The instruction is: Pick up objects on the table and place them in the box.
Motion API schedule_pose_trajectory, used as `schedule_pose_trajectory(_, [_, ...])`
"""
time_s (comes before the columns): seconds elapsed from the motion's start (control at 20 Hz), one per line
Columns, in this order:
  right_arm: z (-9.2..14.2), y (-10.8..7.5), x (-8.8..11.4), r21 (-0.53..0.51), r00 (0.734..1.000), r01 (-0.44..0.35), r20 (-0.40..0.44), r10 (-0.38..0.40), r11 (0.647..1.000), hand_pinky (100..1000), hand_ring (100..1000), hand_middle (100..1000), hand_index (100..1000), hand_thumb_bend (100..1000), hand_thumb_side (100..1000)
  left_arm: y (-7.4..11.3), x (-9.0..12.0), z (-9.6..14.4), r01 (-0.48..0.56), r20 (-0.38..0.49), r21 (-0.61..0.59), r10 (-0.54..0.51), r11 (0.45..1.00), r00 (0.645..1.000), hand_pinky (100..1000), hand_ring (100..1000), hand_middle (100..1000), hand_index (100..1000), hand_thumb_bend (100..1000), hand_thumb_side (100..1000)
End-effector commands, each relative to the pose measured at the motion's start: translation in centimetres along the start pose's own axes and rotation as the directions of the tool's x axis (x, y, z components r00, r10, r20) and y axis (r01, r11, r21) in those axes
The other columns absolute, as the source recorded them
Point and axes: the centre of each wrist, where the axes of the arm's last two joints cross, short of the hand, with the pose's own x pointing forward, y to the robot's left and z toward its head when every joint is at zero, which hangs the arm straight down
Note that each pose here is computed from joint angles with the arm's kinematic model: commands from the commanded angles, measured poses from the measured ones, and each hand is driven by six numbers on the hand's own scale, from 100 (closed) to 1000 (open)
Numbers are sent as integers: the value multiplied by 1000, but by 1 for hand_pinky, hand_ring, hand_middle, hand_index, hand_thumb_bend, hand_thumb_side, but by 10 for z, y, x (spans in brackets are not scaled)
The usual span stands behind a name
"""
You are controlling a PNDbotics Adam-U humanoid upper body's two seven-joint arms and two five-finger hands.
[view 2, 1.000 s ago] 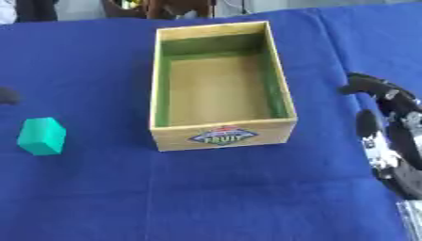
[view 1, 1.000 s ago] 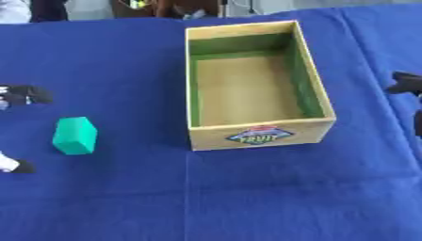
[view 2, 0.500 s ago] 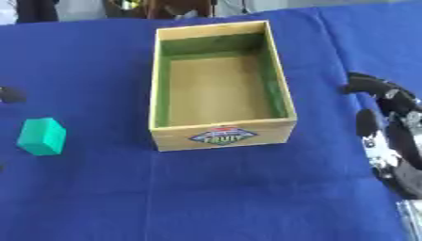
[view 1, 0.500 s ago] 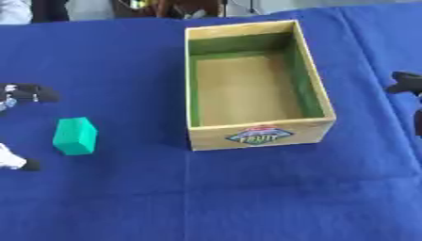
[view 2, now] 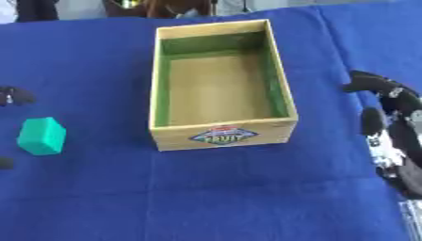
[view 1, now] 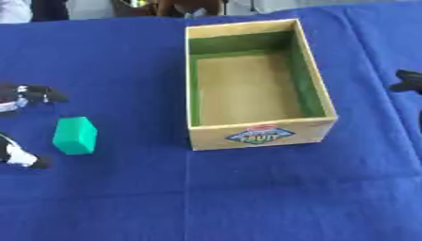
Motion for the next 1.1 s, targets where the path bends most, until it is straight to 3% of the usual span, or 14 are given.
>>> schedule_pose_trajectory(0.05, [-4,-2,4,0,1000,1,21,-1,1000,927,891,677,834,100,798,14,-1,3,133,111,-113,-120,985,987,790,856,918,996,720,586])
schedule_pose_trajectory(0.7, [-4,-3,3,-4,1000,3,18,-3,1000,928,892,676,835,100,801,13,3,-8,160,137,-139,-141,977,981,780,843,887,973,698,584])
schedule_pose_trajectory(1.1, [-5,-2,4,-1,1000,11,17,-11,1000,930,893,676,836,100,804,12,6,-13,165,161,-84,-150,983,976,730,773,783,875,612,599])
